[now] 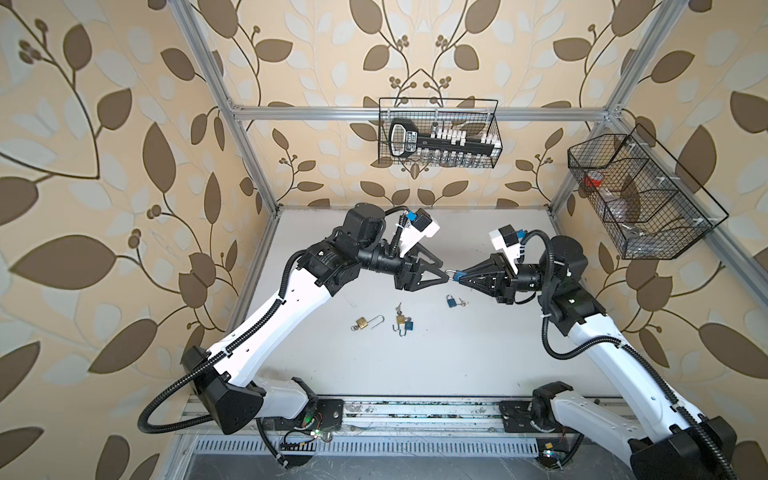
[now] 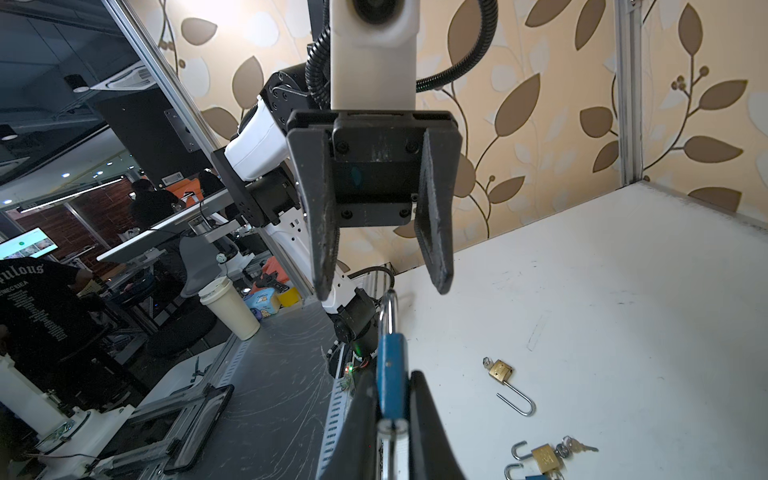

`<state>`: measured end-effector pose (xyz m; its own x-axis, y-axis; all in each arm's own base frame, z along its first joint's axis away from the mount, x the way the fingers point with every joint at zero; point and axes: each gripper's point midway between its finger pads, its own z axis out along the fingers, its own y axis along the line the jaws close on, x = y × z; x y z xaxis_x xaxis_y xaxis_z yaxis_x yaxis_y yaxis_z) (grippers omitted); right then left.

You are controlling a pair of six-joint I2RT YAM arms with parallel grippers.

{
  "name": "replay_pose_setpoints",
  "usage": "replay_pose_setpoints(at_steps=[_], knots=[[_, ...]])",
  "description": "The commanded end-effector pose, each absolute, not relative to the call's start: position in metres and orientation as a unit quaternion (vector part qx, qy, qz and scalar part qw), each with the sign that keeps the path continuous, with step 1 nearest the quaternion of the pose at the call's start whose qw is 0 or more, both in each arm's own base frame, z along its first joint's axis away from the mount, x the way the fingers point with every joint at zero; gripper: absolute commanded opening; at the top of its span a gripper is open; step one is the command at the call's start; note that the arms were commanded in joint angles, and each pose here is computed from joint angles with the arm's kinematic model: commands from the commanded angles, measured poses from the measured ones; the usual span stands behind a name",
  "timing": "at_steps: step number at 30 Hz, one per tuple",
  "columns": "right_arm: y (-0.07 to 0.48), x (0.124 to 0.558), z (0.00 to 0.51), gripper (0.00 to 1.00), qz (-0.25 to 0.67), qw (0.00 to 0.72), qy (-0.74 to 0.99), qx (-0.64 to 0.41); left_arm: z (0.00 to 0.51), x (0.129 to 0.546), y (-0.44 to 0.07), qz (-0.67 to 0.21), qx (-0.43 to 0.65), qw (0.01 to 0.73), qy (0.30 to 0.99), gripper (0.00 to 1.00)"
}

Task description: Lock with the key

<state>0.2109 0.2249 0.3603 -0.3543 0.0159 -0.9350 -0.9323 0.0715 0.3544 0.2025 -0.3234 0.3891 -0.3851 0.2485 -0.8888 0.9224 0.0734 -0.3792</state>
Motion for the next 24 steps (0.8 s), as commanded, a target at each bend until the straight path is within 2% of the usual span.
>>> replay_pose_setpoints(at_steps=[1, 9, 12, 16, 24], knots=[[0.224, 0.205, 0.371, 0.00, 0.562, 0.427, 0.582, -0.404, 0.408, 0.193, -0.326, -0.531, 0.464, 0.334, 0.625, 0.54], [0.224, 0.202, 0.373, 0.00, 0.563, 0.427, 0.578, -0.408, 0.403, 0.193, -0.335, -0.541, 0.466, 0.309, 0.628, 0.54], [0.224, 0.201, 0.372, 0.00, 0.564, 0.425, 0.577, -0.409, 0.404, 0.194, -0.337, -0.541, 0.466, 0.311, 0.627, 0.48], [0.224, 0.201, 0.372, 0.00, 0.563, 0.427, 0.577, -0.409, 0.403, 0.195, -0.338, -0.541, 0.466, 0.309, 0.628, 0.36], [0.224, 0.198, 0.376, 0.00, 0.567, 0.424, 0.573, -0.412, 0.401, 0.196, -0.335, -0.525, 0.469, 0.321, 0.634, 0.27]])
